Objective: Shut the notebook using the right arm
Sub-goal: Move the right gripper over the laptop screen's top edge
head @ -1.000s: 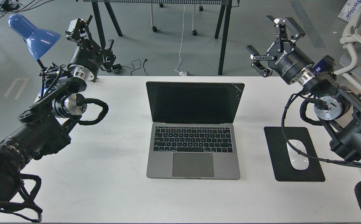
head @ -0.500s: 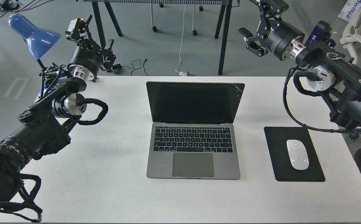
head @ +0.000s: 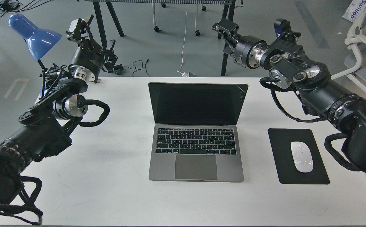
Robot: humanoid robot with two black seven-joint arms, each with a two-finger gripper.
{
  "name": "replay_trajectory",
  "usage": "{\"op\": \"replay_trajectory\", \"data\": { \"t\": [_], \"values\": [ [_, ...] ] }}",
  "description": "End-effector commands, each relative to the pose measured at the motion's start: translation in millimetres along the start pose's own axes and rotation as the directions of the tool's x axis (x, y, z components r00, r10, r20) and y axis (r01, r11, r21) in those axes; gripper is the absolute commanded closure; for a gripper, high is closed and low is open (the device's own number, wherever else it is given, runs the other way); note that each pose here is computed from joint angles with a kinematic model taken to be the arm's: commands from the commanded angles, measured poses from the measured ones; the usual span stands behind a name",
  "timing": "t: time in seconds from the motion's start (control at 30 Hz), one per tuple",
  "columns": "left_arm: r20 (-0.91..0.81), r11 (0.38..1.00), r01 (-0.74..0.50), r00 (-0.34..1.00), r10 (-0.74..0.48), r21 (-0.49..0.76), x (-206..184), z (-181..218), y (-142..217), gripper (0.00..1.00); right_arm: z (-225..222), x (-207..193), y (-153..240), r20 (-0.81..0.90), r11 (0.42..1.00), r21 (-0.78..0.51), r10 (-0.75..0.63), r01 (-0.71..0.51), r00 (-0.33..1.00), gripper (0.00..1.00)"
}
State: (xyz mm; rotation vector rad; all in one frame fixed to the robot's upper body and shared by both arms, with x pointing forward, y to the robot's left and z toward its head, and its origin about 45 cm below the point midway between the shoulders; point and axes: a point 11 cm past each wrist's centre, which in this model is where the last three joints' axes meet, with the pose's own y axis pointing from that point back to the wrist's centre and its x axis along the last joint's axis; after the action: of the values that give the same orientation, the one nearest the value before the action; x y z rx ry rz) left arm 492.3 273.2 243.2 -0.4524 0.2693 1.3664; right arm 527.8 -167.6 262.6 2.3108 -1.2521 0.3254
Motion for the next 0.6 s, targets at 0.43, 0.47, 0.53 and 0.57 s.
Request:
{"op": "replay_trajectory", "data": {
  "t": [0.43,0.47,0.53,0.57],
  "values": [
    [0.0,1.0,-0.002,1.0,0.002,-0.001,1,1,0,0.0,-1,-46,-2,0.016,0.974,0.007,-0.227,0.227,0.974,0.0],
    [-0.001,1.0,-0.001,1.0,0.001,0.0,0,0,0,0.0,-4,-55,-3,0.019,0.967,0.018,-0.254,0.254,0.967,0.0],
    [-0.002,1.0,0.0,1.0,0.0,0.0,0,0,0,0.0,-8,-65,-1,0.019,0.954,0.032,-0.298,0.297,0.954,0.0],
    [-0.002,1.0,0.0,1.0,0.0,0.0,0,0,0,0.0,-7,-64,1,0.02,0.951,0.036,-0.309,0.308,0.951,0.0]
  ]
}}
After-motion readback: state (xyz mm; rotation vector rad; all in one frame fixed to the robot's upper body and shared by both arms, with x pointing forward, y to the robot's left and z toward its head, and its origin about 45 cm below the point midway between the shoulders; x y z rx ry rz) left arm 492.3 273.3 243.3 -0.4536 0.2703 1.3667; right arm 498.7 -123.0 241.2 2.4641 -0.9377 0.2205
